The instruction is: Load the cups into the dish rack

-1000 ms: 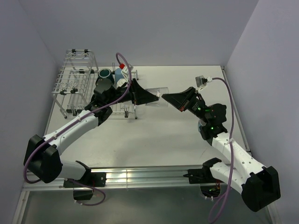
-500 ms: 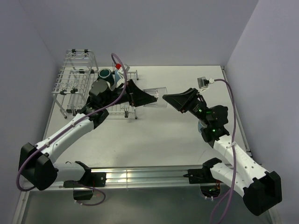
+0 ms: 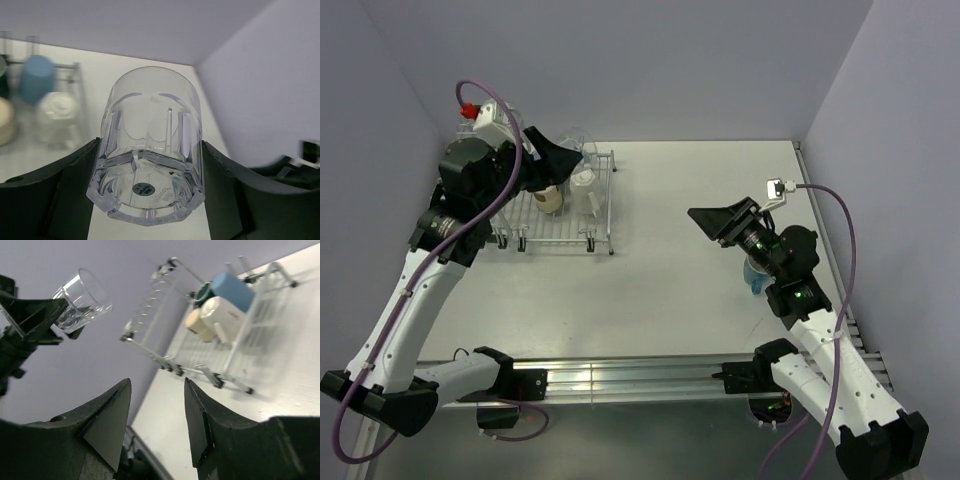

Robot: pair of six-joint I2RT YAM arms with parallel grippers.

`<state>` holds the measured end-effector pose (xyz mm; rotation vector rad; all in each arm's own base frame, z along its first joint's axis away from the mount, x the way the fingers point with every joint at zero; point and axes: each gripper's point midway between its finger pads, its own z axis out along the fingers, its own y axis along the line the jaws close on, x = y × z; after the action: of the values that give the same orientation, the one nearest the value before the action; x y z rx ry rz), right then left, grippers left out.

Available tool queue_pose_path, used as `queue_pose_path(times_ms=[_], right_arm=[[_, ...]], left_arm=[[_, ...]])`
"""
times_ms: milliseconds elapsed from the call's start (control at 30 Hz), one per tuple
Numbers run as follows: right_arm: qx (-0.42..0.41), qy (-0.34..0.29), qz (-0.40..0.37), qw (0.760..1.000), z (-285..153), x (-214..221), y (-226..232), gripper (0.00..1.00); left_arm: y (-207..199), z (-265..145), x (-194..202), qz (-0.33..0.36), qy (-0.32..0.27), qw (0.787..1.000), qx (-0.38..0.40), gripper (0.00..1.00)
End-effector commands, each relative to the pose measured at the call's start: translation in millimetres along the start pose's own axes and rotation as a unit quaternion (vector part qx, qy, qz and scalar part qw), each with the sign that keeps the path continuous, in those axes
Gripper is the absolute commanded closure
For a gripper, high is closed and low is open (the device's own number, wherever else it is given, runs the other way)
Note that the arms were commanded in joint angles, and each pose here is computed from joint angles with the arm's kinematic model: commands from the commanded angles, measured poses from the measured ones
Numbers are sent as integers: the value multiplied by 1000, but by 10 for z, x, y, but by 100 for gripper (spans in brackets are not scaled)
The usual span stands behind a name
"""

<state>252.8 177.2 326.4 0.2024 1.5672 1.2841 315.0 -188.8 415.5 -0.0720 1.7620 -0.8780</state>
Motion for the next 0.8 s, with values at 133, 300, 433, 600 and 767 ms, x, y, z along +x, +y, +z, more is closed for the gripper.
queue_pose_path(times_ms=[133,300,433,600,767], right_arm=[[100,11,-72,992,-79,-124,-207,46],[129,27,-84,988,-94,-90,-322,46],[138,36,-86,986,-104,-51,-381,46],[141,43,-86,985,-109,-21,-415,46],[150,55,-92,983,-117,11,-454,46]], left_arm=[[1254,21,422,85,64,957,-270,100],[1642,192,765,101,120,932,-325,100],[1870,242,877,111,135,914,-366,100],[2014,351,942,119,149,900,-393,100],[2192,449,1041,128,167,881,-423,100]])
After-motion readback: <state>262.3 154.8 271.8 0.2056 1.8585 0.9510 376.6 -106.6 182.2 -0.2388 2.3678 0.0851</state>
